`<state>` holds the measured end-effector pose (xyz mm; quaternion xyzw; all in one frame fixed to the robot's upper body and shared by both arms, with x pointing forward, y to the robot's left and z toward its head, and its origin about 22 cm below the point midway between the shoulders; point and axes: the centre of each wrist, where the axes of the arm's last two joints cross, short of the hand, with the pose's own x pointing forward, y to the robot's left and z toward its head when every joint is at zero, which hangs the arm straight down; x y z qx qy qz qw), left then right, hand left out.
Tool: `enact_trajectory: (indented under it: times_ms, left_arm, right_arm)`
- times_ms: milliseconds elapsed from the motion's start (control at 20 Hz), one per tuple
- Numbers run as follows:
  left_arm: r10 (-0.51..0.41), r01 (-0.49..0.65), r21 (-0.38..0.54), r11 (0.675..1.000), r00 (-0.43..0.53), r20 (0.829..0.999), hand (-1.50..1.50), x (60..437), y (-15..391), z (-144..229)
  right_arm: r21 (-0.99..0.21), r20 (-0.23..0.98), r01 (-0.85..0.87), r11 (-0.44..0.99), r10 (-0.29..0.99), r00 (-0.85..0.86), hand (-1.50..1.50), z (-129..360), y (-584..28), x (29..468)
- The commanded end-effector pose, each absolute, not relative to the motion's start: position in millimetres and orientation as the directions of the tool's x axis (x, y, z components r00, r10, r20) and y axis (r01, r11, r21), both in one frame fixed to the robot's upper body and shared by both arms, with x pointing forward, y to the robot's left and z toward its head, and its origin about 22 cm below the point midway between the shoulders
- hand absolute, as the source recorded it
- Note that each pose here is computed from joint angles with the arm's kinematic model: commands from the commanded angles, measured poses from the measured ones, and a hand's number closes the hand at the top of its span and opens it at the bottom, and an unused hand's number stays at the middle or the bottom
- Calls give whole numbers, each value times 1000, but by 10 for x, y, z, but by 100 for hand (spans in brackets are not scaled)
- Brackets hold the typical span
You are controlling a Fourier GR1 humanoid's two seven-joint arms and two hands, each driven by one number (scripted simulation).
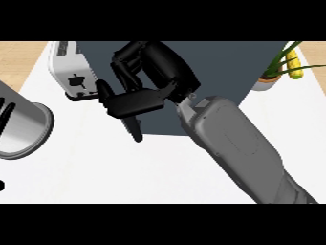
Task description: Pick up the wine, place it into the cabinet and close the cabinet
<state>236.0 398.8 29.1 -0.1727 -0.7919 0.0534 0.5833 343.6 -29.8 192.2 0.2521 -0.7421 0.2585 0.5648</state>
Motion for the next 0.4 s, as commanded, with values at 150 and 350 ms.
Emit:
enact_trajectory:
  times_ms: [150,350]
  left_arm:
    - [343,236,-282,930,-284,895,-150,2371,3947,321]
    - [341,251,-280,927,-250,906,-150,2393,3947,384]
  right_arm:
    - [-115,975,-503,857,-1,-224,150,1751,-766,3859]
    - [-126,974,-505,854,10,-226,150,1708,-881,3895]
